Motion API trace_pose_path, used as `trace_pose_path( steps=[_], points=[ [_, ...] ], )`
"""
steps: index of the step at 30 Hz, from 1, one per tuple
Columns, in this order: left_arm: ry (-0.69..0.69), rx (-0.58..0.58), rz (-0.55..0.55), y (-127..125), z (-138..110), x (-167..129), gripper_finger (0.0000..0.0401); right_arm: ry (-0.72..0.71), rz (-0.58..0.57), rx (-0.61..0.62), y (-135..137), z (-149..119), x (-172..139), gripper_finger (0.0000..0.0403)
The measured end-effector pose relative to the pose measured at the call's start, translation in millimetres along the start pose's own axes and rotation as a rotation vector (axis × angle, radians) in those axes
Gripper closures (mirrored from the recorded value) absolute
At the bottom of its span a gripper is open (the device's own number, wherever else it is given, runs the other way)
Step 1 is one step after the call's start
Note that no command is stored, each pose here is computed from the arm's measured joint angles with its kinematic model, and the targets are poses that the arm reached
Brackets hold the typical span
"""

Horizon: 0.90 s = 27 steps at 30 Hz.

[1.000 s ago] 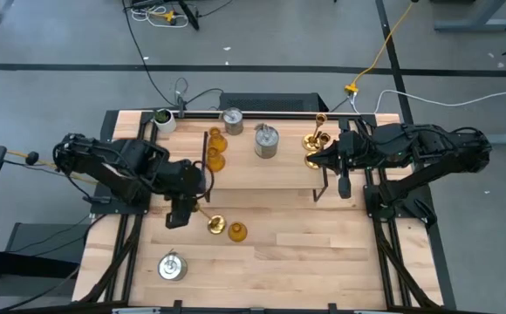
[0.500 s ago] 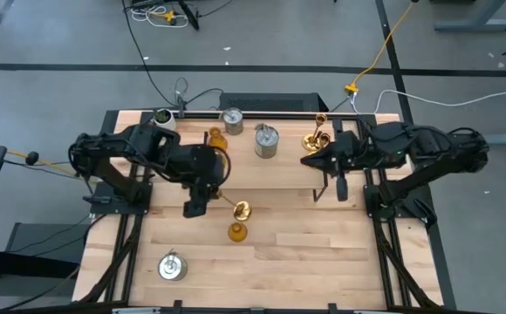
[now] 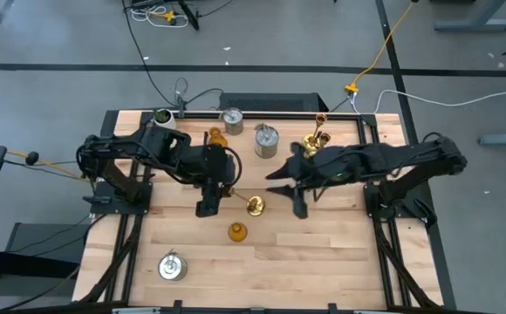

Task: Pick & Place candle stick holders
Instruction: Put the candle holder on the shelf aligned with the other candle holder

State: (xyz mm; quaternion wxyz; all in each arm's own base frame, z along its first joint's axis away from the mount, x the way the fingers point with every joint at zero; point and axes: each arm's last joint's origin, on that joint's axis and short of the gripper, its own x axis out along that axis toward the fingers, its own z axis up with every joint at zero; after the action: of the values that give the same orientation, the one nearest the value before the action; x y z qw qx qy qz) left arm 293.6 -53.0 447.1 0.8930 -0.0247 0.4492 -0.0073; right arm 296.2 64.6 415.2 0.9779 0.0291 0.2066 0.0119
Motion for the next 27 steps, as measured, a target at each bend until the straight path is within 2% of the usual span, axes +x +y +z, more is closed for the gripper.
trace_pose_path(
  steps=[6,11,20,27],
  points=[
    [-0.04,-0.003,0.003,-0.2,3.3,-1.0,0.0245,-0.046,0.029,-0.05,12.2,0.3,20.5,0.0182],
    [-0.059,-0.005,0.006,-0.4,5.1,-1.1,0.0246,-0.1,-0.011,-0.048,15.7,4.2,21.0,0.0148],
    [-0.135,0.012,0.007,-1.3,12.2,-1.8,0.0247,-0.129,-0.05,-0.04,15.8,6.2,20.8,0.0145],
    [-0.167,0.026,0.008,-1.6,15.0,-2.8,0.0246,-0.128,-0.044,-0.029,17.8,-12.0,34.4,0.0156]
  ],
)
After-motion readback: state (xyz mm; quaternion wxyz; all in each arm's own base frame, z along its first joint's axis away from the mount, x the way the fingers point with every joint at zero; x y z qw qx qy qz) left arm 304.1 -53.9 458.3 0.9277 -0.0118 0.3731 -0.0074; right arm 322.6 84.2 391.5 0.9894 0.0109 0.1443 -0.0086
